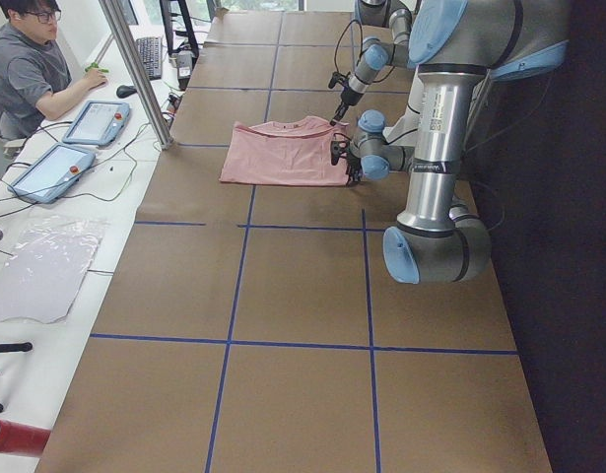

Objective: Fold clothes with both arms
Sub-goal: 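Move the left gripper to the shirt's near edge beside the right gripper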

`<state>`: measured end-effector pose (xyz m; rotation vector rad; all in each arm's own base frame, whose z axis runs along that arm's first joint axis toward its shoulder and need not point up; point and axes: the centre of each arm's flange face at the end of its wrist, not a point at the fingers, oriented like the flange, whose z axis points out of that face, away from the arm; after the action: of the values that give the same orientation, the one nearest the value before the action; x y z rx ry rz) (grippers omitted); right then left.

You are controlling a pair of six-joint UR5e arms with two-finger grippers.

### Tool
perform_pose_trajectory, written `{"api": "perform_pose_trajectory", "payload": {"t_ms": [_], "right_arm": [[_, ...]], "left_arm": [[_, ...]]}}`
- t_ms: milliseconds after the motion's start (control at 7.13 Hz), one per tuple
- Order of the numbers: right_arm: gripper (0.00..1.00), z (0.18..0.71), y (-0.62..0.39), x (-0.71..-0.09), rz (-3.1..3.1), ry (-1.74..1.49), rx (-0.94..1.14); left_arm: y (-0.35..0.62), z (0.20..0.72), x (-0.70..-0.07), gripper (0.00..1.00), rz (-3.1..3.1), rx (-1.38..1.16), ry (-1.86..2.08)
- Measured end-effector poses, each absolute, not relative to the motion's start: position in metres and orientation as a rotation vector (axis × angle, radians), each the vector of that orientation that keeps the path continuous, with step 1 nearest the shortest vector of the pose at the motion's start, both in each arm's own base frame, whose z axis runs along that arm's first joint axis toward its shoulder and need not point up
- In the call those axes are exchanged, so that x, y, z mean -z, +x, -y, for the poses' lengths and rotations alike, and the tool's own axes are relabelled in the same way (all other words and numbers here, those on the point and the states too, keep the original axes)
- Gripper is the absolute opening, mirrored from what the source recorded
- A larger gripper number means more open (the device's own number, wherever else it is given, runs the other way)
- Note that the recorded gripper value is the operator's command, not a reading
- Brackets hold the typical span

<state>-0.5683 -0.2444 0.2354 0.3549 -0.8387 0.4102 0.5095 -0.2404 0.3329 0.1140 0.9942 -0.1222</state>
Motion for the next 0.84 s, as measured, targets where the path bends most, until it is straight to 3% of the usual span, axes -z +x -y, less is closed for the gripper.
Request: {"api": "perform_pose_trajectory", "payload": {"t_ms": [561, 841], "right_arm": [[0.00, 0.2451, -0.5672, -0.2356, 0.839, 0.356, -0.412], [0.00, 0.2458, -0.5669, -0.2356, 0.839, 0.357, -0.413]], "left_arm": [[0.5139, 0.2315, -0.3338, 0.41, -0.993, 0.106, 0.105], [0.5146, 0.2301, -0.3338, 0.26, -0.993, 0.103, 0.104]]}}
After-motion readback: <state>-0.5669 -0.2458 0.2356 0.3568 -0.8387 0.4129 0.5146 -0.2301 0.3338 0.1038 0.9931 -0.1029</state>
